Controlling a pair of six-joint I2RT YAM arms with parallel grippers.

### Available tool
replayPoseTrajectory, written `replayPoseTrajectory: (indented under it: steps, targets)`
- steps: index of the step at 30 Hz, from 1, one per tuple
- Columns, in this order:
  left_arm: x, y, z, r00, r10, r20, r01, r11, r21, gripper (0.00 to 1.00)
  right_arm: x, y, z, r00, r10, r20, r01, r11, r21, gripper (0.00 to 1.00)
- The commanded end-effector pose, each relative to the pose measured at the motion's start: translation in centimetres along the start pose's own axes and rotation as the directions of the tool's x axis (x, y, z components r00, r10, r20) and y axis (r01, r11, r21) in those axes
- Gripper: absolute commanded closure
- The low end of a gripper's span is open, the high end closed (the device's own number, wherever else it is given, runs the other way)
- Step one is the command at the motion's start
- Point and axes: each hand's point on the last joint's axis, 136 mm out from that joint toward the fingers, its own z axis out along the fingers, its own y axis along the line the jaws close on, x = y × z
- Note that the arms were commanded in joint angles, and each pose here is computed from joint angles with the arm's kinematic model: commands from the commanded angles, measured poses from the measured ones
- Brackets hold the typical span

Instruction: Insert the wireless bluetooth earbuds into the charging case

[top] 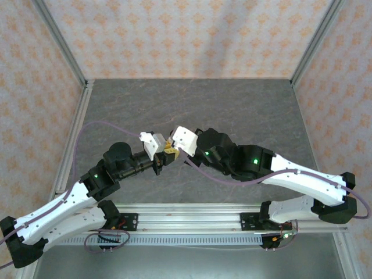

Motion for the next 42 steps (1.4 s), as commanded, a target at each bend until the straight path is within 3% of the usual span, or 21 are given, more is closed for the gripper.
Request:
replayPoseTrajectory:
  steps: [1,14,31,36,42]
  targets:
    - [-3.4,-0.4,-0.7,0.994,0.012,0.107,-0.013,1.000,0.012,1.00,0.6,0.6,-0.7,1.000,-0.013,-0.016,0.012,0.999,-0.044,0.91]
    - [-3.5,-0.3,-0.7,0.994,0.014,0.108,-0.014,1.000,0.001,1.00,1.2,1.0,-0.6,0.999,-0.020,-0.031,0.018,0.998,-0.058,0.81]
    - [-3.3,-0.2,-0.4,0.995,0.012,0.100,-0.012,1.000,0.000,1.00,0.6,0.2,-1.9,1.000,0.023,0.010,-0.023,0.999,-0.038,0.59]
    - [-3.1,0.0,-0.5,0.995,0.012,0.096,-0.011,1.000,-0.008,1.00,-0.8,-1.8,-3.3,0.986,0.153,0.070,-0.155,0.988,0.024,0.55]
    - [-3.0,0.4,-0.7,0.996,0.017,0.090,-0.014,0.999,-0.035,1.00,-3.3,-5.5,-6.1,0.894,0.415,0.170,-0.433,0.897,0.085,0.50]
